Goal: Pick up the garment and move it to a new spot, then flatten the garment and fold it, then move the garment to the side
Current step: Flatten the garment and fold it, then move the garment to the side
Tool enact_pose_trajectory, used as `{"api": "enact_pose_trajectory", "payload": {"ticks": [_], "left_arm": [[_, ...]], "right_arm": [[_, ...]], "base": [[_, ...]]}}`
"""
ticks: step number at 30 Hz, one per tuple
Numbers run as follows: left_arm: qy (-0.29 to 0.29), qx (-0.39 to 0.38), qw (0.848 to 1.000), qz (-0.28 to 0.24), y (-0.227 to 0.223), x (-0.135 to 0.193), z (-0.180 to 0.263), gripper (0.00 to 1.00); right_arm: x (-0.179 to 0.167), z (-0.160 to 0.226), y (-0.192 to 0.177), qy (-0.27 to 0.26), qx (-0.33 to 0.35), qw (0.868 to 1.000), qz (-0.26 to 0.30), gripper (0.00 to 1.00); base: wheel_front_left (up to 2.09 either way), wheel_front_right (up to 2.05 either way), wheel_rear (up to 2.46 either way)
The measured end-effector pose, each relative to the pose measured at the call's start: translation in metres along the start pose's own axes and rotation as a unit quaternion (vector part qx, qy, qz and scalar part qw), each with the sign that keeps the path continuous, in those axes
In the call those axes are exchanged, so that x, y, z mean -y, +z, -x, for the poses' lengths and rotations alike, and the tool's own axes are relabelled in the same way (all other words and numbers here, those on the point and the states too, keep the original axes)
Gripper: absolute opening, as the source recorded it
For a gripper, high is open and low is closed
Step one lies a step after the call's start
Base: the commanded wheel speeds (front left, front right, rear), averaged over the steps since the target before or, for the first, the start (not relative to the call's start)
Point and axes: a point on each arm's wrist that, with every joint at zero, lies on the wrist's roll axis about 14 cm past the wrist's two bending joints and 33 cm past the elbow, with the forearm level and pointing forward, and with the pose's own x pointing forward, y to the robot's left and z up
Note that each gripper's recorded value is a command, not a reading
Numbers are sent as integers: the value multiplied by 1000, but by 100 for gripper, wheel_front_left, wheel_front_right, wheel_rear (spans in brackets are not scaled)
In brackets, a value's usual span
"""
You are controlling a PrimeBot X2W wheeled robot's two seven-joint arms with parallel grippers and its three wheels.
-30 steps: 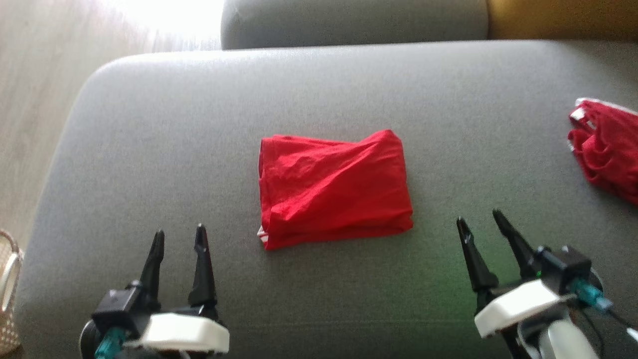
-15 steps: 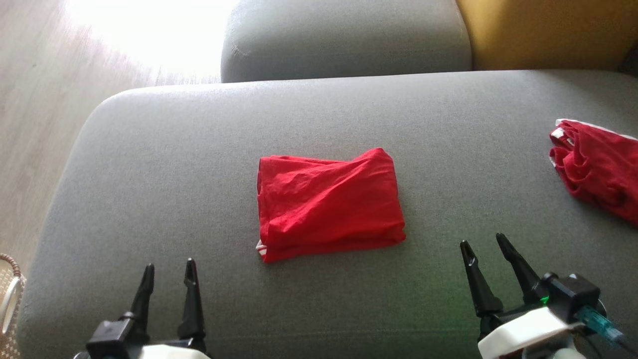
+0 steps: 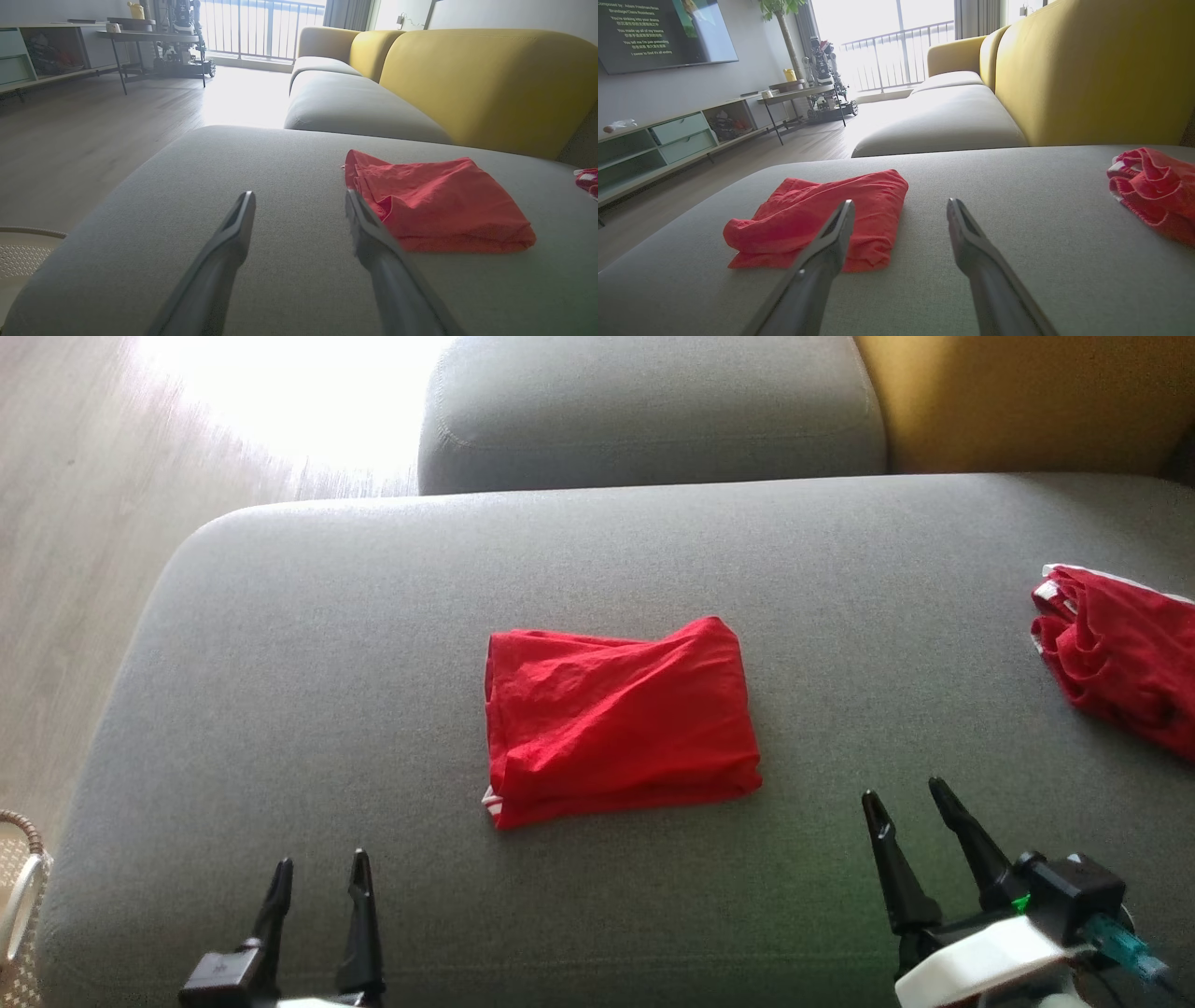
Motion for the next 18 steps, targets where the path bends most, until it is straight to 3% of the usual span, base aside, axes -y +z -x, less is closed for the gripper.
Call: {"api": "enact_pose_trajectory", "payload": {"ticks": [18], "left_arm": [[5,-8,1000,0,-4,-2,1,100]], "right_arm": [[-1,-1,-10,0,-15,1000,-8,100]], "base": [[0,0,0]]}}
